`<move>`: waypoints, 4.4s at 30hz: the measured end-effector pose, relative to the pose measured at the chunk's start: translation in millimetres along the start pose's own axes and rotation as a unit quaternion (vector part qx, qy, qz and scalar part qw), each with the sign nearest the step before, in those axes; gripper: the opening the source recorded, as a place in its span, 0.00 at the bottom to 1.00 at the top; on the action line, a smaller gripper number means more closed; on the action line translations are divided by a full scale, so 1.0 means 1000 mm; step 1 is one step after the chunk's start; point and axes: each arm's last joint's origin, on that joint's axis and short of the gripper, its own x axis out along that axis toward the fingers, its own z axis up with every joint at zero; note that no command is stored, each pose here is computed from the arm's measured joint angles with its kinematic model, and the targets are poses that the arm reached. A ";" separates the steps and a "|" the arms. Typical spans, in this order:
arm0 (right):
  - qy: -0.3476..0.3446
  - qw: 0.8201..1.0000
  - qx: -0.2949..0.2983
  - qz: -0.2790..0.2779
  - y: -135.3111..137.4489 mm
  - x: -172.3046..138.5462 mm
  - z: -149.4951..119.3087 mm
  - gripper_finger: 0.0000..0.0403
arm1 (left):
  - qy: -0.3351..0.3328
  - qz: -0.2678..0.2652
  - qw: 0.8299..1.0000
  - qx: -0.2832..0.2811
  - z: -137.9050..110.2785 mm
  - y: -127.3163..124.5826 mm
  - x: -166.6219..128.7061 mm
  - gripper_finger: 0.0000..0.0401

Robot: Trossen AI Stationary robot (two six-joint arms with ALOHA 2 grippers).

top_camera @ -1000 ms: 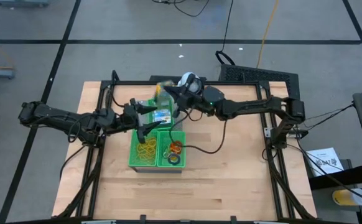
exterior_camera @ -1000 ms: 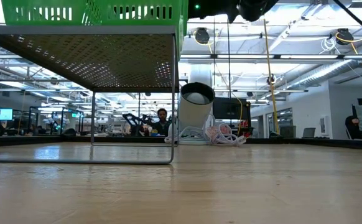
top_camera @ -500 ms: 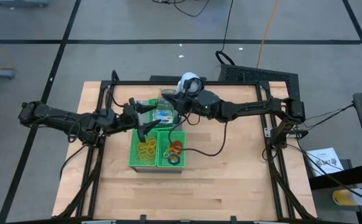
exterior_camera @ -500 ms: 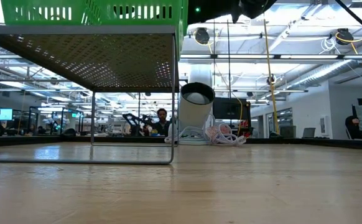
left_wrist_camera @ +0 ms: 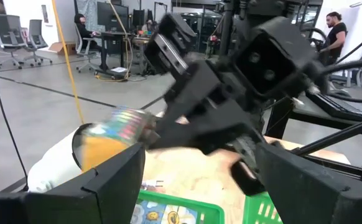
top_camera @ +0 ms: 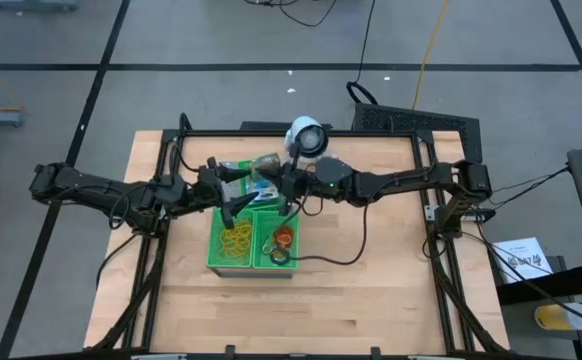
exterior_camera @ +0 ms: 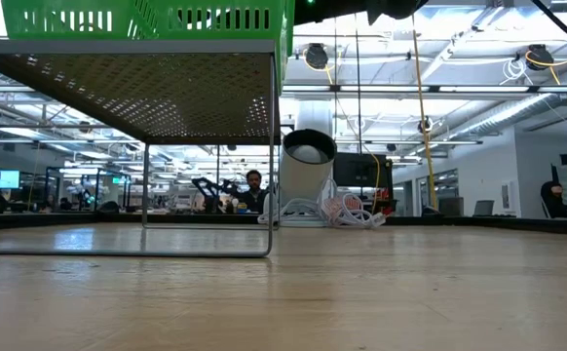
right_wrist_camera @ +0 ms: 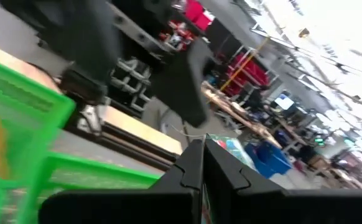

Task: Pick & Place Office Desk Supplies
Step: Put the crayon box into the top green basket on the shelf, then return to Home Position

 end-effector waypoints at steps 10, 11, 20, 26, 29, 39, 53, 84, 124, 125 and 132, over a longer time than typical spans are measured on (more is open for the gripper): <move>0.004 0.999 0.028 0.038 0.021 -0.005 0.010 0.00 | 0.000 0.001 1.000 0.000 0.000 0.000 0.000 0.77; 0.004 0.999 0.030 0.042 0.024 -0.006 0.011 0.00 | 0.000 0.001 1.000 0.000 0.000 0.000 0.000 0.77; 0.015 0.996 0.051 0.070 0.037 -0.010 0.015 0.00 | 0.000 0.001 1.000 0.000 0.000 0.000 0.000 0.77; 0.041 0.991 0.089 0.086 0.041 -0.011 0.011 0.00 | 0.000 0.001 1.000 0.000 0.000 0.000 0.000 0.77; 0.062 0.988 0.101 0.096 0.044 -0.012 0.008 0.00 | 0.000 0.001 1.000 0.000 0.000 0.000 0.000 0.77; 0.046 0.988 0.111 0.102 0.040 -0.010 0.008 0.00 | 0.000 0.001 1.000 0.001 0.000 0.000 0.000 0.77; 0.065 0.974 0.182 0.121 0.025 -0.005 -0.009 0.00 | 0.000 0.000 1.000 0.000 0.000 0.000 0.000 0.77; 0.116 0.965 0.209 0.111 -0.047 -0.102 0.049 0.41 | 0.007 -0.030 0.999 0.004 0.019 0.015 -0.055 0.77; -0.012 0.931 0.359 0.069 0.014 -0.300 -0.105 0.41 | -0.023 0.022 0.999 -0.013 -0.071 0.064 -0.122 0.77; -0.018 0.931 0.358 0.068 0.016 -0.301 -0.109 0.41 | -0.023 0.022 0.999 -0.013 -0.073 0.065 -0.122 0.77; -0.022 0.933 0.357 0.043 0.028 -0.303 -0.128 0.41 | -0.014 0.025 1.000 -0.010 -0.085 0.065 -0.121 0.77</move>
